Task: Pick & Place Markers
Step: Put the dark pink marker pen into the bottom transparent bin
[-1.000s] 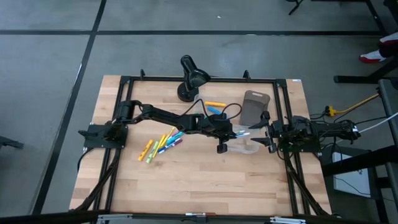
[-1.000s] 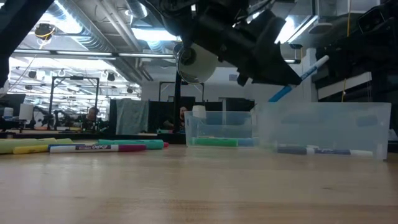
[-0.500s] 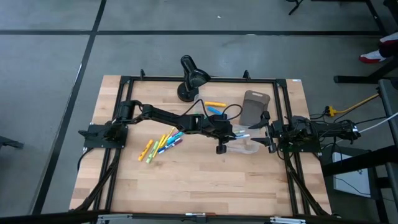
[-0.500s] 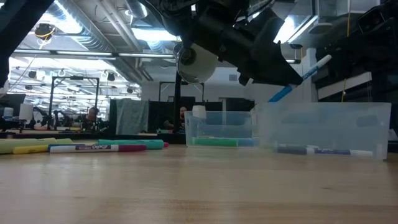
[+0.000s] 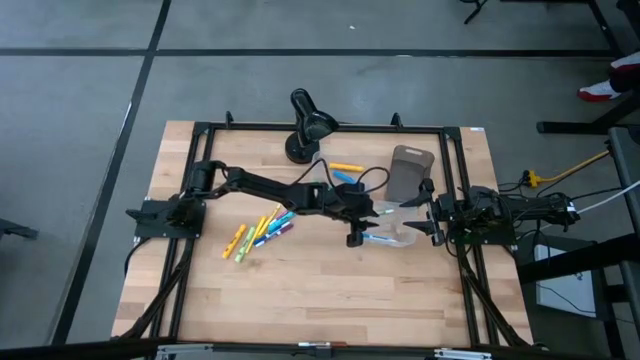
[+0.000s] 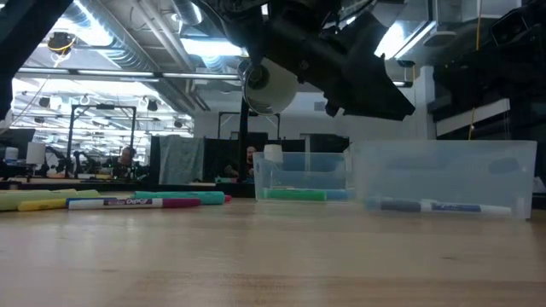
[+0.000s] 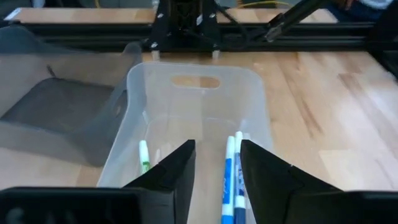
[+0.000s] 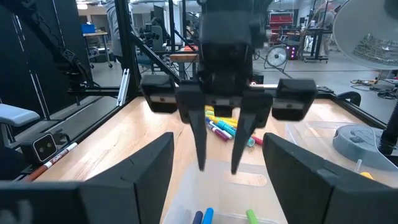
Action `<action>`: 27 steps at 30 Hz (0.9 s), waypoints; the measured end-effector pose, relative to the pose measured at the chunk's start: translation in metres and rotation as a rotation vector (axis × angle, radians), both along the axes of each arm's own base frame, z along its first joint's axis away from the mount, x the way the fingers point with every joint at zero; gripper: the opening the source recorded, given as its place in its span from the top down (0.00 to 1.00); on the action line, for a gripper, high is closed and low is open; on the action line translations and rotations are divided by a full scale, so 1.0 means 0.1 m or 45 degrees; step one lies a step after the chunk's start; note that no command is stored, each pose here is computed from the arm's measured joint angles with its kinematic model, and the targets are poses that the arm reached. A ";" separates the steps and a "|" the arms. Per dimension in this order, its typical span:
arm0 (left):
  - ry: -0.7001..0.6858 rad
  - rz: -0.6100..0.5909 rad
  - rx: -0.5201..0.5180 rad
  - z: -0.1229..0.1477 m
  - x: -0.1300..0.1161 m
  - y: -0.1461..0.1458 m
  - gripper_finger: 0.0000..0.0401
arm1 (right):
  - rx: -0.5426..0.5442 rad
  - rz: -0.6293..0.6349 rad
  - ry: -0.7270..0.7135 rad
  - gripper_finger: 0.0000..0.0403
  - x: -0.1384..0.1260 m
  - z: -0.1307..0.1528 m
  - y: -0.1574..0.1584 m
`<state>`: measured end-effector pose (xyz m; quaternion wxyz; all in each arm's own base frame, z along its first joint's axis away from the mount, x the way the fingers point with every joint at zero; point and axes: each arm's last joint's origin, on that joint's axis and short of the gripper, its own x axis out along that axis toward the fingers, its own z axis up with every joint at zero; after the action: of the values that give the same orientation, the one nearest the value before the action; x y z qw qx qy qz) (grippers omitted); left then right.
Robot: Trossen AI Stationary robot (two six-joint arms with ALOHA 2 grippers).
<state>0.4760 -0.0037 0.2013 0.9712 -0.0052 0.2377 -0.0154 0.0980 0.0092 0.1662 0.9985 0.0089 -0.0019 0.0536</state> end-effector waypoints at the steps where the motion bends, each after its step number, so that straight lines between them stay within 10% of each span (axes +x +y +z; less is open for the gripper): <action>1: -0.001 -0.009 -0.001 0.04 -0.01 -0.01 0.68 | 0.000 0.000 0.000 0.39 0.00 0.00 0.00; 18: 0.326 0.066 0.351 0.87 -0.78 -0.33 0.70 | 0.000 0.000 0.000 0.39 0.00 0.00 0.00; 27: 0.532 0.116 0.309 1.02 -1.19 -0.54 0.73 | 0.000 0.000 0.000 0.39 0.00 0.00 0.00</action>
<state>0.3573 -0.0577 0.3036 0.8942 0.0976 0.4328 0.0587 0.0980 0.0092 0.1662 0.9985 0.0089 -0.0020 0.0534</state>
